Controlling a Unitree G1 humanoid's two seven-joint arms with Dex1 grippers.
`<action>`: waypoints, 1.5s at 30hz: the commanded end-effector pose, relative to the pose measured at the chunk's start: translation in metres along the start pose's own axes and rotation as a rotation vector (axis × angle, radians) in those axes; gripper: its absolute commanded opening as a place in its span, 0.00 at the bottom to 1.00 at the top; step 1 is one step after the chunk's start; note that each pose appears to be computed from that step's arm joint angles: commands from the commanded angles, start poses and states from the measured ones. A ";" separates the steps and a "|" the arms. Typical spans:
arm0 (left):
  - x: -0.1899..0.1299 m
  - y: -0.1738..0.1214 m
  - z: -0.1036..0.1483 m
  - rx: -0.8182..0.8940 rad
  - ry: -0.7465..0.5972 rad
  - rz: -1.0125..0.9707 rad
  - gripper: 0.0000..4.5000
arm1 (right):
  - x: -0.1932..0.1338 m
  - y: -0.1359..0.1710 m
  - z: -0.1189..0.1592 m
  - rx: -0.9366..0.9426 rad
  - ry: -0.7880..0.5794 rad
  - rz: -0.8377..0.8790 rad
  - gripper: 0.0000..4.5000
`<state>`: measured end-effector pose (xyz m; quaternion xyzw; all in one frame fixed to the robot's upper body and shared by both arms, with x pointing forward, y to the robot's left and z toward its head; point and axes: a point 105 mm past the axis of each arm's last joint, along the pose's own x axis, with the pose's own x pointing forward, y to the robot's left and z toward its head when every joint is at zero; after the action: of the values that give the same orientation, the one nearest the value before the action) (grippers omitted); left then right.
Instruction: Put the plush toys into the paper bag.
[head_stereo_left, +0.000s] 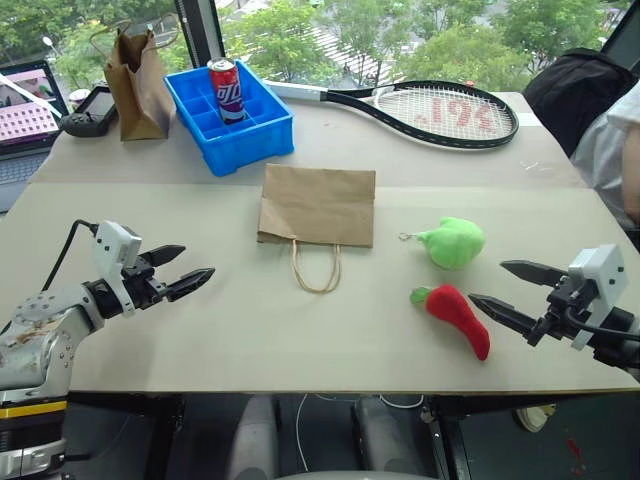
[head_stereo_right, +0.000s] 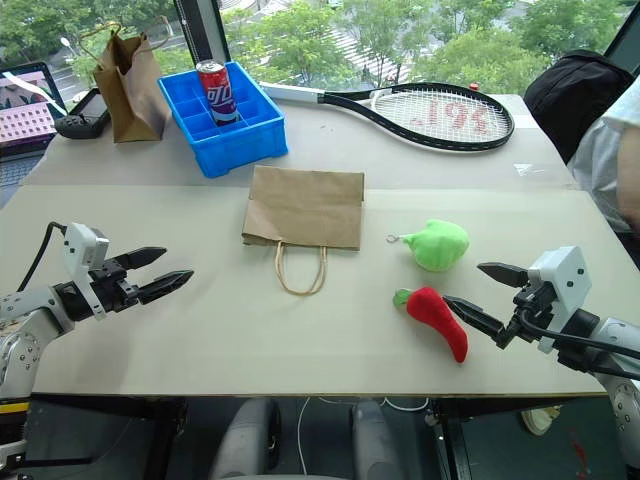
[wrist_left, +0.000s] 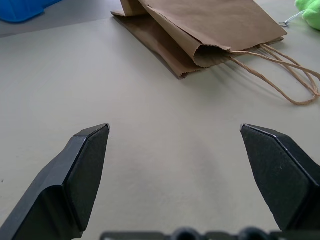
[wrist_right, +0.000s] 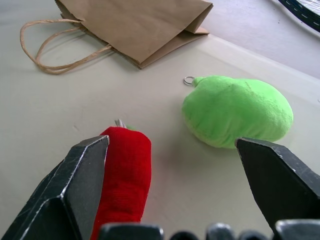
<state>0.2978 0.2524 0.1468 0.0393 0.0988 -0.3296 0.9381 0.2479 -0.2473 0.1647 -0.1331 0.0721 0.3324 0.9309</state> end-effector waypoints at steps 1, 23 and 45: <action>-0.001 -0.014 0.035 0.078 -0.096 -0.128 1.00 | 0.000 0.005 0.025 0.012 -0.051 0.070 1.00; 0.092 -0.067 0.062 0.785 0.083 -0.851 1.00 | 0.037 0.079 0.091 -0.010 0.022 0.356 1.00; 0.142 -0.086 0.094 0.641 -0.094 -0.894 0.02 | 0.030 0.089 0.075 0.025 0.002 0.228 1.00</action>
<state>0.3672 0.0903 0.1787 0.2997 -0.0126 -0.7089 0.6384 0.2209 -0.1488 0.2078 -0.1082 0.1118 0.4241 0.8921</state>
